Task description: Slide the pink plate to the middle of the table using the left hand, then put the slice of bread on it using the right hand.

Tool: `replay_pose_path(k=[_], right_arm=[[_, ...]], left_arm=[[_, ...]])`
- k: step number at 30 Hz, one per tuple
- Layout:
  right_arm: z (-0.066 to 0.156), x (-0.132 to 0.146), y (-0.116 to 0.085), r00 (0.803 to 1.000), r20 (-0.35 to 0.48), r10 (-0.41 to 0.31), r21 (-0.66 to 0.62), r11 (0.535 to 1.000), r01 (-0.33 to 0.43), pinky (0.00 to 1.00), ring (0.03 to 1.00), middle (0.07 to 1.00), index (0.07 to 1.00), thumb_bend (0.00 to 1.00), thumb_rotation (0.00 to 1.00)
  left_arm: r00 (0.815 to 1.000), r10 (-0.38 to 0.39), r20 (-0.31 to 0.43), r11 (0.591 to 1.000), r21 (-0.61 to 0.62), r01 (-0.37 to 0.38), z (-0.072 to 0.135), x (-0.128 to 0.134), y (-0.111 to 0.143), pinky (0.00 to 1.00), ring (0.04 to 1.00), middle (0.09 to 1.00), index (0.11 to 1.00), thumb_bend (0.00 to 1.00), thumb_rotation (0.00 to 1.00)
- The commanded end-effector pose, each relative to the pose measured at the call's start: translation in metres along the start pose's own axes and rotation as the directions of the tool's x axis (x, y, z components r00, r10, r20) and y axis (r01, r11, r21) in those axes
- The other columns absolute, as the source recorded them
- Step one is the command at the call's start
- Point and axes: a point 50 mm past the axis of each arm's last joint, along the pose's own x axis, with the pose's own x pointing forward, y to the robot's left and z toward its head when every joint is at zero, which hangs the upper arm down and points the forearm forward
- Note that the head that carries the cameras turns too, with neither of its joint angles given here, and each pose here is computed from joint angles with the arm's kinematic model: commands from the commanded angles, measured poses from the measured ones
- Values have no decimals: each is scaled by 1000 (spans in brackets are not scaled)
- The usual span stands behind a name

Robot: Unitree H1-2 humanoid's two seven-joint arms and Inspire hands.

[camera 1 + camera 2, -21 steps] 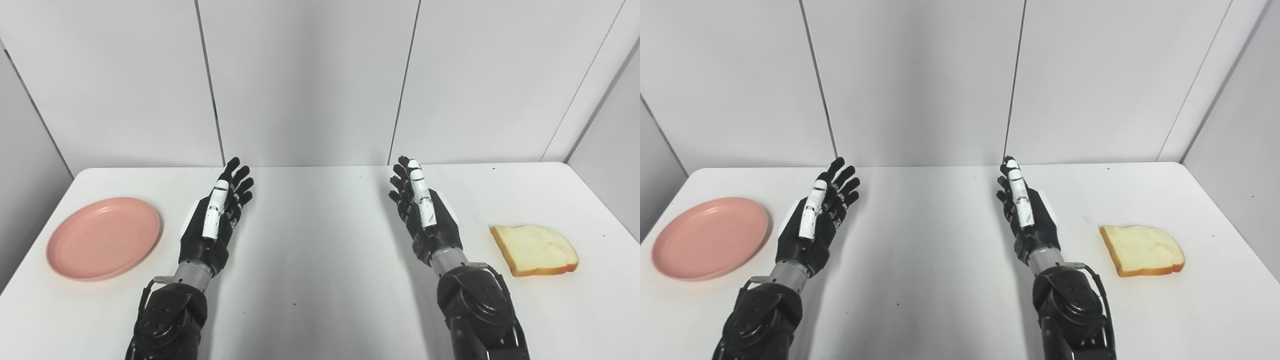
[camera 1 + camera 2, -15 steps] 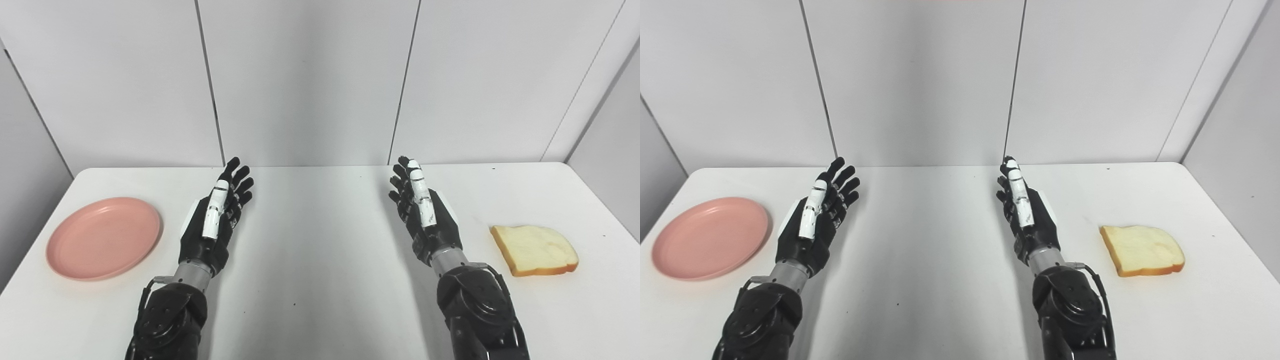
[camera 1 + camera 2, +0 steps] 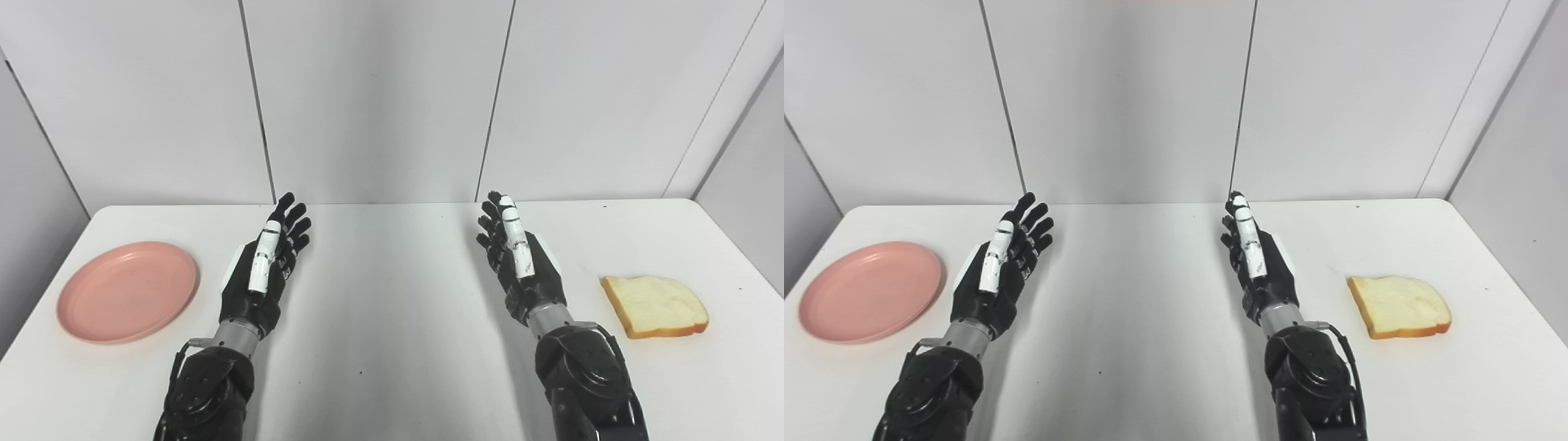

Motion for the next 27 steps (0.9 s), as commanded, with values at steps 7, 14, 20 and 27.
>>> replay_pose_path(k=[7, 14, 20, 27], right_arm=[[16, 3, 4, 998, 66, 20, -2, 1000, -20, 1000, 1000, 1000, 1000, 241, 1000], [16, 3, 4, 998, 64, 16, -4, 1000, -15, 1000, 1000, 1000, 1000, 245, 1000], [15, 3, -3, 998, 68, 16, 15, 1000, -17, 1000, 1000, 1000, 1000, 236, 1000], [17, 0, -16, 996, 76, 38, 21, 999, -40, 1000, 1000, 1000, 1000, 195, 1000]], left_arm=[[996, -37, 83, 999, 12, 36, 25, 11, -8, 971, 950, 958, 951, 380, 1000], [996, -34, 80, 999, 10, 33, 25, 10, -9, 967, 948, 957, 950, 381, 1000], [996, -39, 80, 999, 37, 36, 21, 12, -17, 959, 940, 951, 946, 377, 1000], [996, -60, 61, 998, -9, 61, 9, 20, -35, 988, 971, 972, 962, 393, 1000]])
